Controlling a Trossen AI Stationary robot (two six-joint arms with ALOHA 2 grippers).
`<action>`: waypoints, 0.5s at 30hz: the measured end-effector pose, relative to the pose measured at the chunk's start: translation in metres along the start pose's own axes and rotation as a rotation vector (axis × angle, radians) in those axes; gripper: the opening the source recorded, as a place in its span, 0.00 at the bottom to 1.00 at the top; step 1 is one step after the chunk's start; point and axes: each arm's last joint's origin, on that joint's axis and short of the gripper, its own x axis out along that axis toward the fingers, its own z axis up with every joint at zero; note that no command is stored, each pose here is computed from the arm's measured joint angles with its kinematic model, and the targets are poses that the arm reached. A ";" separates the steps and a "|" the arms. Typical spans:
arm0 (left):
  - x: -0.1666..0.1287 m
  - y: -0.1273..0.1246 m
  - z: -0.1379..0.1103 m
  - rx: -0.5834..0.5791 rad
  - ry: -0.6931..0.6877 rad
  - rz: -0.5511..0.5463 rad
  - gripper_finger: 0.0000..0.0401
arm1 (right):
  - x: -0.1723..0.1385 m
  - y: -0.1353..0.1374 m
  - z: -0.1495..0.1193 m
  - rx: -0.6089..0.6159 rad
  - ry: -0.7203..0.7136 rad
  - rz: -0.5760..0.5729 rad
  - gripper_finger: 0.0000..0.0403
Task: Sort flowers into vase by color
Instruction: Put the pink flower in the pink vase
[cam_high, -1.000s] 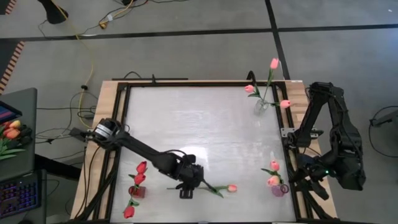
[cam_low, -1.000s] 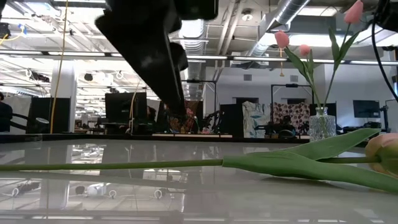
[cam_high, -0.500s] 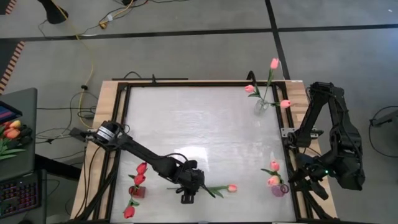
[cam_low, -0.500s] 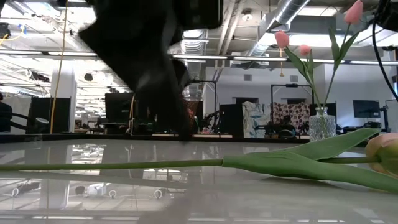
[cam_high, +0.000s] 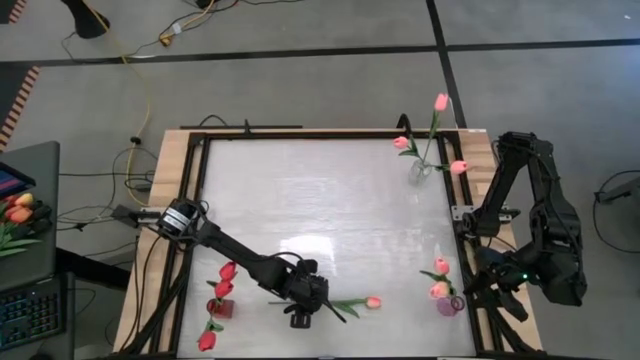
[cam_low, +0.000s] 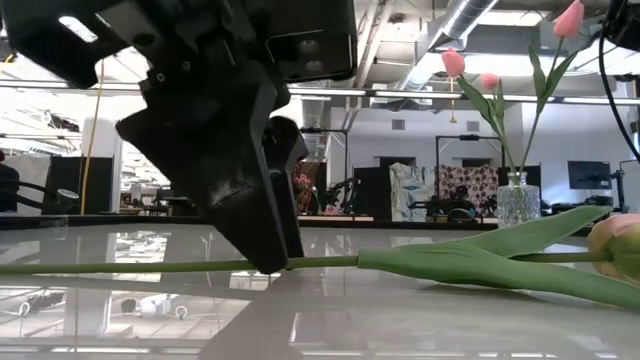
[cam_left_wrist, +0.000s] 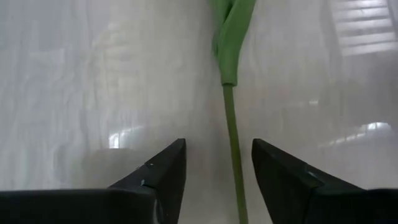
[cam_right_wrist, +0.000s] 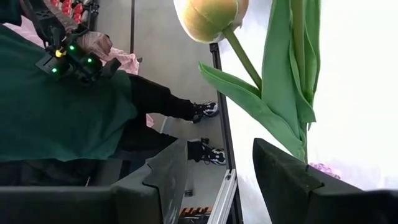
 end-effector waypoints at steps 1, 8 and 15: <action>0.000 0.000 0.000 0.008 0.002 -0.001 0.41 | 0.000 0.000 0.000 -0.001 0.000 -0.001 0.51; 0.006 0.000 -0.004 0.017 0.031 -0.034 0.28 | 0.000 0.000 0.000 0.002 0.000 0.000 0.51; 0.005 -0.001 -0.004 0.054 0.041 -0.032 0.13 | 0.000 0.000 0.000 0.002 0.000 0.000 0.51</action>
